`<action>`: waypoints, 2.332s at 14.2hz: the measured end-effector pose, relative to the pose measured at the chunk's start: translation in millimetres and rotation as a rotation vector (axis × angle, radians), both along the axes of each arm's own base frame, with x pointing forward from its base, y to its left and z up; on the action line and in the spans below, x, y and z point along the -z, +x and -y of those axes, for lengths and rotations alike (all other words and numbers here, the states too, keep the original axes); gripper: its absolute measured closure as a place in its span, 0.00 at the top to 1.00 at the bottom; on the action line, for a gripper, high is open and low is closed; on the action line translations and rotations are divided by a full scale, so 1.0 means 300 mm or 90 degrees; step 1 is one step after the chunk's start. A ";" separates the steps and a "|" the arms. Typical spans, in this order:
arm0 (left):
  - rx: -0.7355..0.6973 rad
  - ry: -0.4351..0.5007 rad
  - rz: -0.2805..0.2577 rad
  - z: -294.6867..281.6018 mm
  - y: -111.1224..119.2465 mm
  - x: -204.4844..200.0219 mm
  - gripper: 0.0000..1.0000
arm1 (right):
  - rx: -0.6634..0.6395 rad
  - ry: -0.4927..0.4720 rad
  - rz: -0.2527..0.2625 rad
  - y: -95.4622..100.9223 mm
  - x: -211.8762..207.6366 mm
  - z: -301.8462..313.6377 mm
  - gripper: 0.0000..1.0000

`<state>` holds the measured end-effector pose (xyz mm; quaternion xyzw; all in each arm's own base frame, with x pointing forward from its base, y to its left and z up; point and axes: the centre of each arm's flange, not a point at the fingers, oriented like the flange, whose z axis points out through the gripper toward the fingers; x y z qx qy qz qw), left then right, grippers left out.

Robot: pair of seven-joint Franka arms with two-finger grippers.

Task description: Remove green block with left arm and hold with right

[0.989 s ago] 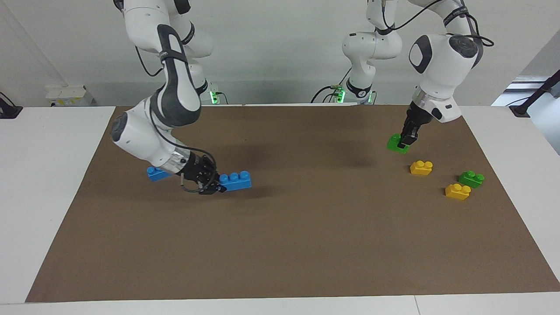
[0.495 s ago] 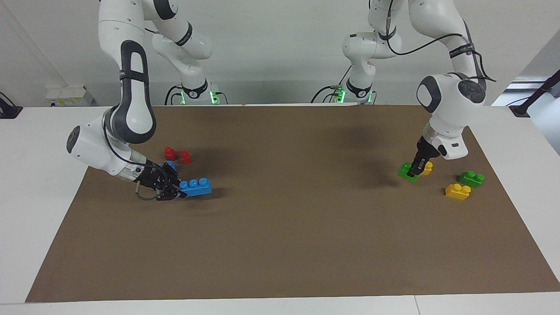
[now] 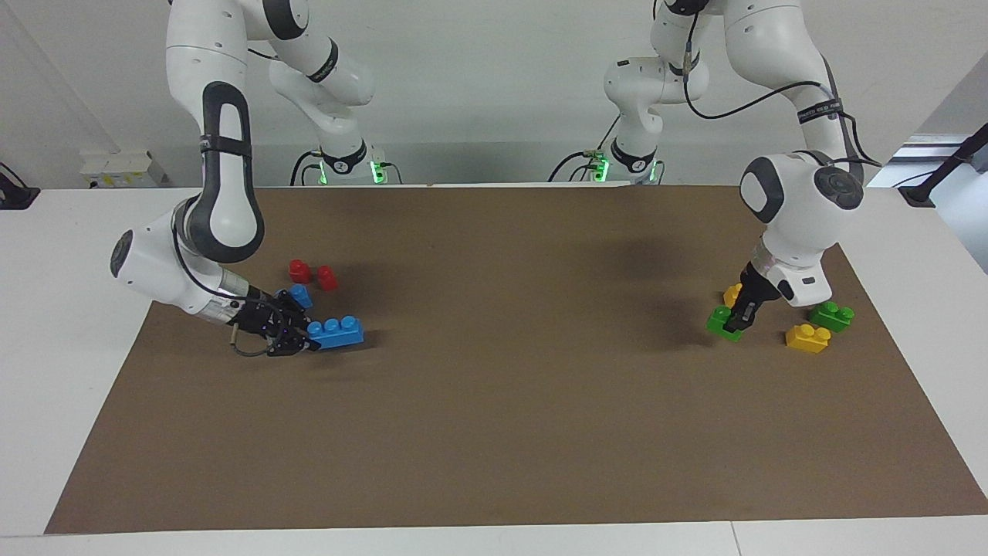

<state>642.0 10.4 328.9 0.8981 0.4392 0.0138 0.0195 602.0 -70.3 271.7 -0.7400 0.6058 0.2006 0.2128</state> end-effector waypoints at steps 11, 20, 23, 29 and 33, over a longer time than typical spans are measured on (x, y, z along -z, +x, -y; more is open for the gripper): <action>0.016 0.011 0.025 -0.061 0.039 0.046 0.65 | -0.024 0.001 0.049 0.043 -0.178 -0.038 1.00; 0.171 0.018 0.054 -0.013 0.024 -0.195 1.00 | -0.340 -0.184 0.156 -0.023 -0.796 -0.238 1.00; 0.255 0.019 0.046 -0.004 -0.029 -0.346 1.00 | -0.497 -0.233 0.201 -0.111 -0.995 -0.305 1.00; 0.398 0.016 0.028 0.024 -0.160 -0.673 1.00 | -0.750 -0.288 0.252 -0.215 -1.141 -0.273 1.00; 0.501 0.017 0.013 0.023 -0.277 -0.851 1.00 | -0.768 -0.292 0.245 -0.208 -1.126 -0.263 1.00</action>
